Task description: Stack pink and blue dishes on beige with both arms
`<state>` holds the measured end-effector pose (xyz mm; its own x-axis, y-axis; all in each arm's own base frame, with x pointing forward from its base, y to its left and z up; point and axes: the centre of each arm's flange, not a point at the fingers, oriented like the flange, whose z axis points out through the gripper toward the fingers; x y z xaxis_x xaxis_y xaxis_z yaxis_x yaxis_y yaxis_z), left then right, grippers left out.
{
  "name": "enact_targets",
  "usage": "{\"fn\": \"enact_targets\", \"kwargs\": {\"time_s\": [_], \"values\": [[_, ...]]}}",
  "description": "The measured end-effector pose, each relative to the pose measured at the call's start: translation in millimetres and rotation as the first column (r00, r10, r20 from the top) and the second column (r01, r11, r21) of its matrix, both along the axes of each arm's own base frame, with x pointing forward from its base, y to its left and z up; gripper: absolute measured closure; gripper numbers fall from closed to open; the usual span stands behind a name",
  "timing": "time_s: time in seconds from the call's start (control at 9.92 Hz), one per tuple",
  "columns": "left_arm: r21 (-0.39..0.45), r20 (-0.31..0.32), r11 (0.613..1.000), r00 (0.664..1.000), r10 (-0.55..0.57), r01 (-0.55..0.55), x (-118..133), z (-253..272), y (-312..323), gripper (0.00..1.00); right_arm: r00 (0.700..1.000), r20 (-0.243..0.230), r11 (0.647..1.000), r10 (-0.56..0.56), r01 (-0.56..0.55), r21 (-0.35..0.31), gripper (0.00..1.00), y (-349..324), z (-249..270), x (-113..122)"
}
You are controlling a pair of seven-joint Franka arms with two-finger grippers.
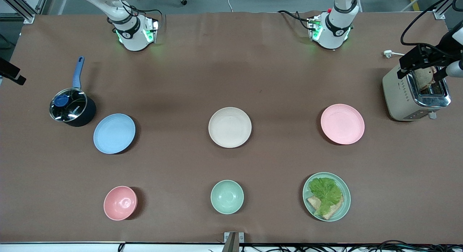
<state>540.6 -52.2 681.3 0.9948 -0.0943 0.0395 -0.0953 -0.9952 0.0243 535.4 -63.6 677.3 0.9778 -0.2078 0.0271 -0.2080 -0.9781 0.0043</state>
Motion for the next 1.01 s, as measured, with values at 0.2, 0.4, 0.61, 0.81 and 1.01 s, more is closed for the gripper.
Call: {"fn": "enact_targets", "kwargs": {"time_s": [0.2, 0.4, 0.61, 0.81, 1.01], "values": [[0.000, 0.000, 1.000, 1.000, 0.000, 0.000, 0, 0, 0, 0.00, 1.000, 0.000, 1.000, -0.001, 0.001, 0.000, 0.00, -1, 0, 0], [0.000, -0.005, 1.000, 1.000, 0.008, -0.008, 0, -2, 1, 0.00, 1.000, 0.000, 1.000, 0.024, -0.024, -0.001, 0.00, 0, 0, 0], [0.001, -0.016, 1.000, 1.000, 0.026, -0.026, 1, -7, 7, 0.00, 0.989, -0.017, 0.989, 0.148, -0.148, 0.000, 0.00, -9, -8, 2], [0.005, -0.053, 0.999, 0.998, 0.032, -0.032, 4, -26, 29, 0.01, 0.983, -0.053, 0.981, 0.175, -0.170, 0.095, 0.00, -39, -58, 20], [0.000, -0.088, 0.999, 0.996, 0.035, -0.035, 13, -72, 63, 0.01, 0.974, -0.055, 0.967, 0.221, -0.212, 0.143, 0.00, -66, -150, 44]]}}
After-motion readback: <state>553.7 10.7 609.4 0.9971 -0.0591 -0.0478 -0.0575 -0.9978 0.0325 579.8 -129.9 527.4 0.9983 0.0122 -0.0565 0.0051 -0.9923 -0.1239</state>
